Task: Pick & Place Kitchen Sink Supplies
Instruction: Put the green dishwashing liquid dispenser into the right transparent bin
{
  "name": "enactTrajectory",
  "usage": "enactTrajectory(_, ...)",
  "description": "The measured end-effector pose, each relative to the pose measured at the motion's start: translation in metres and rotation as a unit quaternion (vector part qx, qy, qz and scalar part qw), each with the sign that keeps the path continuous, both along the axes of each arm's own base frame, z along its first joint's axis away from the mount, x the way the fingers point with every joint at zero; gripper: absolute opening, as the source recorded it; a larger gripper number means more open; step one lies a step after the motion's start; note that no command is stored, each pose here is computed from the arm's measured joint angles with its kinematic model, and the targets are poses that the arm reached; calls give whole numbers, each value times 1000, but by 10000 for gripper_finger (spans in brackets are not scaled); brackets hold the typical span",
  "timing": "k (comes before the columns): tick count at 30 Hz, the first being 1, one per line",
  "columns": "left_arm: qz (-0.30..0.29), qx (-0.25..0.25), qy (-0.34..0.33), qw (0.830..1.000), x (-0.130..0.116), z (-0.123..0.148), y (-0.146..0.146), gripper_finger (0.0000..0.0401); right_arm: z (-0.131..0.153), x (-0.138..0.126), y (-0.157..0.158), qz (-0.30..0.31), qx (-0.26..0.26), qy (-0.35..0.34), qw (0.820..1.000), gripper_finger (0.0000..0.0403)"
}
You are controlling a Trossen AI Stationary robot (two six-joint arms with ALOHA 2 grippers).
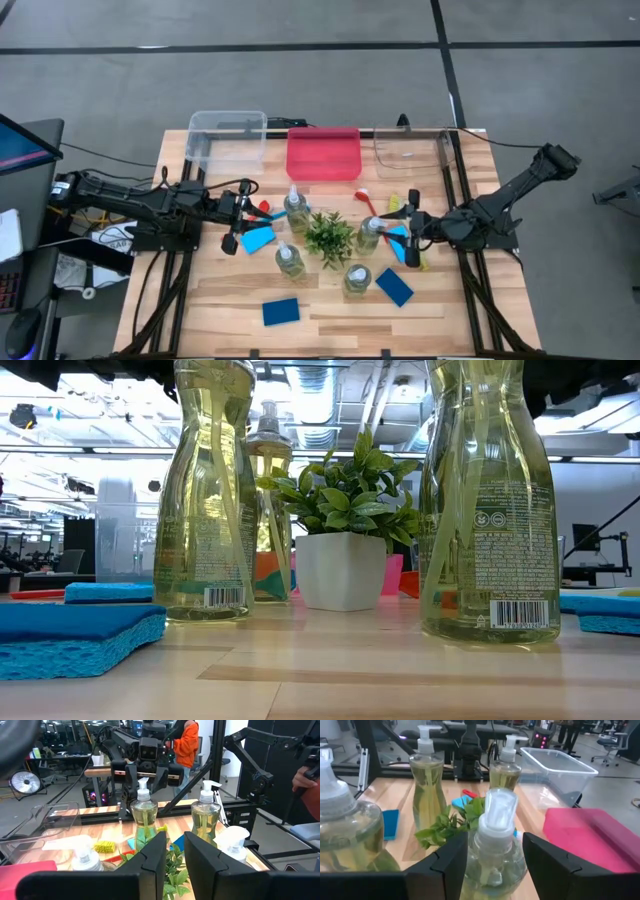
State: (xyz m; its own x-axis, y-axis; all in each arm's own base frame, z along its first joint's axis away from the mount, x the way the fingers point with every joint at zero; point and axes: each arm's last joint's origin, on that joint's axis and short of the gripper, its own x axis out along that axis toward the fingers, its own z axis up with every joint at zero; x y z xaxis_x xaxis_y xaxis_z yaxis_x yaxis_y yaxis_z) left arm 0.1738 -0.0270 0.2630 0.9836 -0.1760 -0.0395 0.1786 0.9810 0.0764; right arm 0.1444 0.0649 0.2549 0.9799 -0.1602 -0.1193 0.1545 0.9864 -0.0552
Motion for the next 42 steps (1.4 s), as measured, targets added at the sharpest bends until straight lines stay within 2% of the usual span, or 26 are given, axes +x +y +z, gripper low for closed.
enactTrajectory(18, 0, 0, 0, 1000, 0, 0, 0, 68, 3, 4, 2, -1, -2, -18, 1000, 182)
enactTrajectory(31, 0, 0, 0, 1000, 0, 0, 0, 68, 1, 19, -6, -41, -11, -24, 999, 182)
enactTrajectory(42, 0, 0, 0, 1000, 0, 0, 0, 68, 3, 20, -6, -22, -2, -35, 999, 182)
